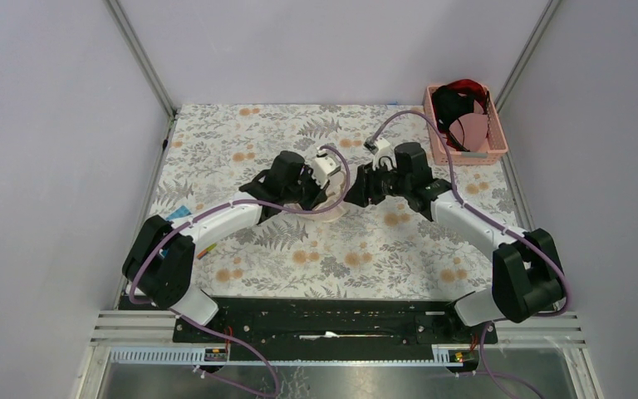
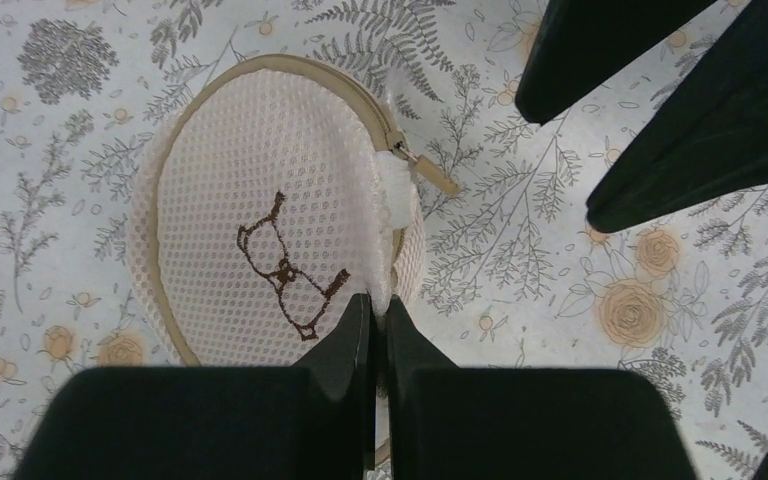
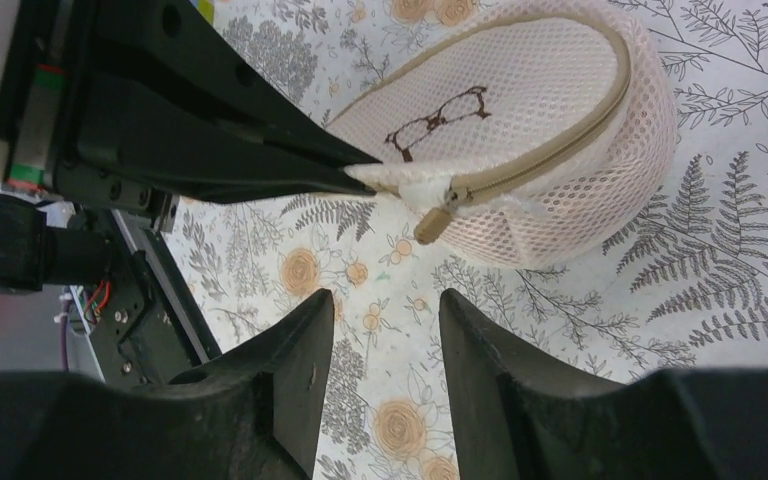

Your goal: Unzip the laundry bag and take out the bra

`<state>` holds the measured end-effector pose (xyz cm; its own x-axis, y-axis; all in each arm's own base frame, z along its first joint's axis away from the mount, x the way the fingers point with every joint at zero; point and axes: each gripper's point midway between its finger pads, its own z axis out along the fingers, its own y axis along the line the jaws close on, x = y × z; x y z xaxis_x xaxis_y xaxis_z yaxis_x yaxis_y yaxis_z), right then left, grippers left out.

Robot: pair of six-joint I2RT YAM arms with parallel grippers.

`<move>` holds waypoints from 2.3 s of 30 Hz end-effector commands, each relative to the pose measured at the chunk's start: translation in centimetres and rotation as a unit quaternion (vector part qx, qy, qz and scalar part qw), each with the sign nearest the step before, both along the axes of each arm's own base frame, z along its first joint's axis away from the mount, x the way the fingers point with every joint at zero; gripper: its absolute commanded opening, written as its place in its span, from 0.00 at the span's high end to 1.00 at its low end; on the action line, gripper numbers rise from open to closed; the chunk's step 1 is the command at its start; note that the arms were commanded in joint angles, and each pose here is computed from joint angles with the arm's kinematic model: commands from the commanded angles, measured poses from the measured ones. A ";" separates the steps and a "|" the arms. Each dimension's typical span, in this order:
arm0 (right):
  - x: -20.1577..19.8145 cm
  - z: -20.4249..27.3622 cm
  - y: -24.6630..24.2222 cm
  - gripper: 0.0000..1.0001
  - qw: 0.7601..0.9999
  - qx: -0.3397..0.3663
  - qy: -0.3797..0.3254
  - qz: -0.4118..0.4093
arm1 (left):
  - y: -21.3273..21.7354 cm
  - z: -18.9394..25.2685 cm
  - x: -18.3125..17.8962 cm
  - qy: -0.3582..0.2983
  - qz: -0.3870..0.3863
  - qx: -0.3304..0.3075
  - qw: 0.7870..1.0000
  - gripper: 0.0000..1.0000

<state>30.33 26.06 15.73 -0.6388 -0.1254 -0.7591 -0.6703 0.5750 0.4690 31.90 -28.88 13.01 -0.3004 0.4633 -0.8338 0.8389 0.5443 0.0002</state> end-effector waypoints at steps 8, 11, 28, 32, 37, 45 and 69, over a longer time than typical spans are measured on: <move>2.4 0.2 1.4 0.52 0.997 0.026 0.010 -0.066 | -1.5 2.0 -0.9 0.036 -0.011 -0.048 0.998 1.00; 2.5 -0.7 1.6 0.52 0.997 0.018 0.018 -0.067 | -1.7 2.0 -1.0 0.040 -0.013 -0.052 0.998 1.00; 2.6 -1.0 1.5 1.00 0.999 -0.002 -0.010 -0.045 | -1.0 2.1 -2.0 0.033 -0.039 -0.056 0.997 1.00; 1.8 -1.1 1.1 1.00 0.999 -0.012 -0.014 -0.031 | 0.0 2.0 -1.6 0.014 -0.042 -0.053 0.998 1.00; 1.1 -1.8 0.6 1.00 1.000 -0.016 -0.001 -0.016 | 1.6 1.0 -1.8 -0.054 -0.096 -0.009 0.994 1.00; -0.2 -1.9 1.0 1.00 1.000 0.005 0.016 0.024 | 4.7 -1.4 -1.0 -0.194 -0.156 0.095 0.964 1.00; -2.2 -1.1 2.4 1.00 0.996 0.048 0.044 0.068 | -1.4 2.1 -1.9 -0.178 -0.153 0.030 0.972 0.52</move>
<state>28.25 28.11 13.30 -0.7148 -0.1560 -0.6817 -0.6622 0.4644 0.5881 27.49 -29.36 13.01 0.1475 0.5603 -0.8151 0.9363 0.1866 0.2977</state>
